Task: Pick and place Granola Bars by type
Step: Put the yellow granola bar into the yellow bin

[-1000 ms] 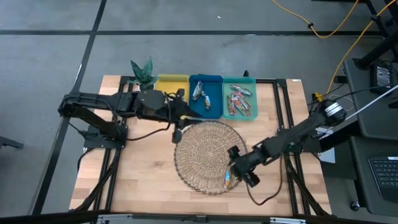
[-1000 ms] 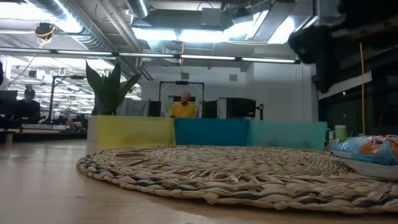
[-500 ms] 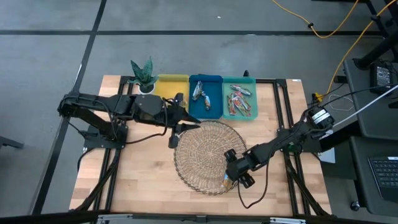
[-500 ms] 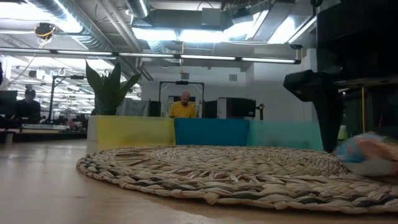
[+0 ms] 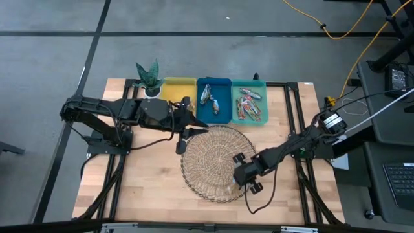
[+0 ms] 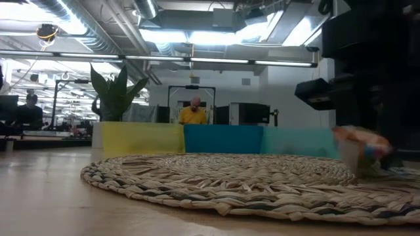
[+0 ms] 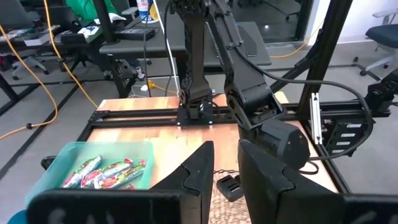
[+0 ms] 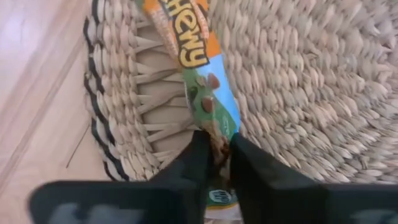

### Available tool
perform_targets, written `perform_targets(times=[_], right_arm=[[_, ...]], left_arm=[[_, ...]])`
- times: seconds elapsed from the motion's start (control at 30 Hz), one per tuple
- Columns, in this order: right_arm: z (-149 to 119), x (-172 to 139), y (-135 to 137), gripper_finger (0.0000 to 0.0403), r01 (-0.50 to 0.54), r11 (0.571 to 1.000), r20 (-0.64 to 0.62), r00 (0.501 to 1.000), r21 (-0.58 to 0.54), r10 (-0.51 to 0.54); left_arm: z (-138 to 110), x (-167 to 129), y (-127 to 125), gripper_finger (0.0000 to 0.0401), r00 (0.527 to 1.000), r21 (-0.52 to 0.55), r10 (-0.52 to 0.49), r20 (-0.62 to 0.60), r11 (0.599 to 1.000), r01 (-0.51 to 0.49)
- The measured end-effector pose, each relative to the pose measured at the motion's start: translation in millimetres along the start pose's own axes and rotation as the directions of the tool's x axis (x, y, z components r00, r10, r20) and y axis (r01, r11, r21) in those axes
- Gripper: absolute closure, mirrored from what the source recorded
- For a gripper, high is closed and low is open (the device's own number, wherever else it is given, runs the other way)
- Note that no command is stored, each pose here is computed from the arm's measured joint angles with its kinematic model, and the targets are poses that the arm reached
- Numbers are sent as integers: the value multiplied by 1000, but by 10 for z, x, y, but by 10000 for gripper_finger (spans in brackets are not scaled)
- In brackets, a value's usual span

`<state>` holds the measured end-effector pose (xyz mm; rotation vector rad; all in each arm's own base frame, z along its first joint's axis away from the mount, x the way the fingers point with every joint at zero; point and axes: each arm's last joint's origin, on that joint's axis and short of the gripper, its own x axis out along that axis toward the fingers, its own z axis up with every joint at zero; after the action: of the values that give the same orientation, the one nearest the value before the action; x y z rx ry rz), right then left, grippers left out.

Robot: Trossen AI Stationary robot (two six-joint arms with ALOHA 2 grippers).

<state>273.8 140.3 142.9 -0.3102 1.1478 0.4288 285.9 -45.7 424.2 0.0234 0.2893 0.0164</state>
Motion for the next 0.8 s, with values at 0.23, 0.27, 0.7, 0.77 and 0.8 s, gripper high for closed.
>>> perform_targets(times=[0.23, 0.27, 0.7, 0.77, 0.8], right_arm=[[22, -110, -20, 397, -4, 1000, 35, 999, 7, 3], [30, -147, -21, 396, -3, 1000, 47, 999, 7, 3], [23, -1028, -106, 397, 154, 969, 284, 936, 195, -206], [-2, -1185, -131, 395, 167, 959, 329, 914, 231, -238], [-16, -1260, -147, 392, 172, 951, 350, 901, 256, -257]], left_arm=[[0, 1, 0, 336, 1000, -1, 2, 0, 1000, -2], [0, 1, 1, 336, 1000, -1, 4, 0, 1000, -4], [-3, 4, 9, 338, 999, 0, 32, -2, 999, -32], [-3, 4, 11, 337, 999, 0, 39, -2, 999, -39], [-3, 4, 12, 336, 999, -1, 44, -2, 999, -44]])
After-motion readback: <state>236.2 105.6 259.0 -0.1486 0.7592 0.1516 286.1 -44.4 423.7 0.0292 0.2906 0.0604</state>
